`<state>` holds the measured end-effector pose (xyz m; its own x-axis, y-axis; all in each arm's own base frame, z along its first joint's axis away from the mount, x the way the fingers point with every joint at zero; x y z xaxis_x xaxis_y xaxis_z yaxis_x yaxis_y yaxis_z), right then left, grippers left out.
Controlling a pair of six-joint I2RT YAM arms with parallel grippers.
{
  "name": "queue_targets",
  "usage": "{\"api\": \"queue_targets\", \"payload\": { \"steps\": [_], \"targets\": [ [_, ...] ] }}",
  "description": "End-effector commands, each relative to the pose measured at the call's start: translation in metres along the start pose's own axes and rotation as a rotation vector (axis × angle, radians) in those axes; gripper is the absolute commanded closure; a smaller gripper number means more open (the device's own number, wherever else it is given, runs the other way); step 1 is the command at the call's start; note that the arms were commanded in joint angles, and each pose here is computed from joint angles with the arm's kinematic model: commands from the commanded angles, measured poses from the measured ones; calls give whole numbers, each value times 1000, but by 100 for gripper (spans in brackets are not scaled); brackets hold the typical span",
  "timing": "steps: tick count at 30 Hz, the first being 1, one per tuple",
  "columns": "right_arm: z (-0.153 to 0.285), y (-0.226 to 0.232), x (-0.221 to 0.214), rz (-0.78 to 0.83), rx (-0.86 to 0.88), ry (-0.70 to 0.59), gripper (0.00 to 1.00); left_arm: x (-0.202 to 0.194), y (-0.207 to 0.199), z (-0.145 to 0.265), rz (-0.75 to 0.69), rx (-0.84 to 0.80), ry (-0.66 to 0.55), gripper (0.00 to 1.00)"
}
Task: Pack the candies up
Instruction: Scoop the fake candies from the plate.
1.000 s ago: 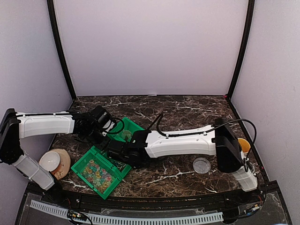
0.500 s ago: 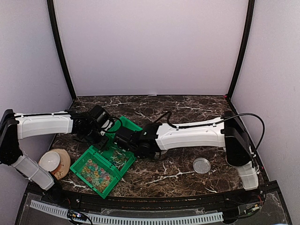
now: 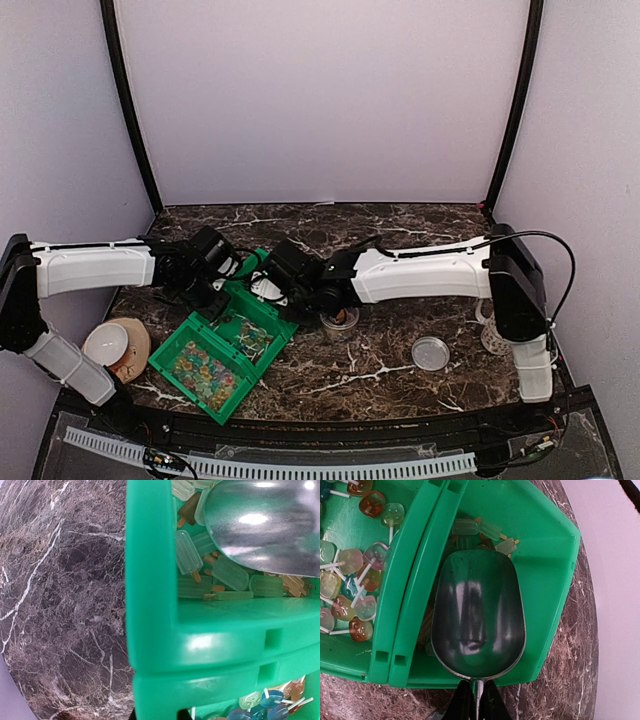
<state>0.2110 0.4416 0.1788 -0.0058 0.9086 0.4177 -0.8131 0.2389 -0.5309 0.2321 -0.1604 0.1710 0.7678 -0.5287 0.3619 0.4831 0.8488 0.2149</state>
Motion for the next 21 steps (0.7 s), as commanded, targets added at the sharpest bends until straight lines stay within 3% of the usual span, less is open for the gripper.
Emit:
{"api": "queue_targets", "payload": {
  "steps": [1, 14, 21],
  "targets": [
    [-19, 29, -22, 41, 235, 32, 100, 17, 2, 25, 11, -20, -169, 100],
    [-50, 12, -30, -214, 297, -72, 100, 18, 1, 38, 11, -82, -254, 100],
    [-54, 10, -28, -378, 236, -170, 100, 18, 1, 41, 11, -98, -271, 100]
  ]
}}
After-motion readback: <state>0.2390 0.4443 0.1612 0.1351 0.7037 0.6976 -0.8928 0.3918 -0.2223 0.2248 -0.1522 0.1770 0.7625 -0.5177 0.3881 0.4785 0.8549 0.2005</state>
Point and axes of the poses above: each gripper's point midway between its finger pads, its own z axis back along the fingers, its own y axis along the line the jaws close on, x = y × z, the point moved 10 cm from there along z, back along the fingers
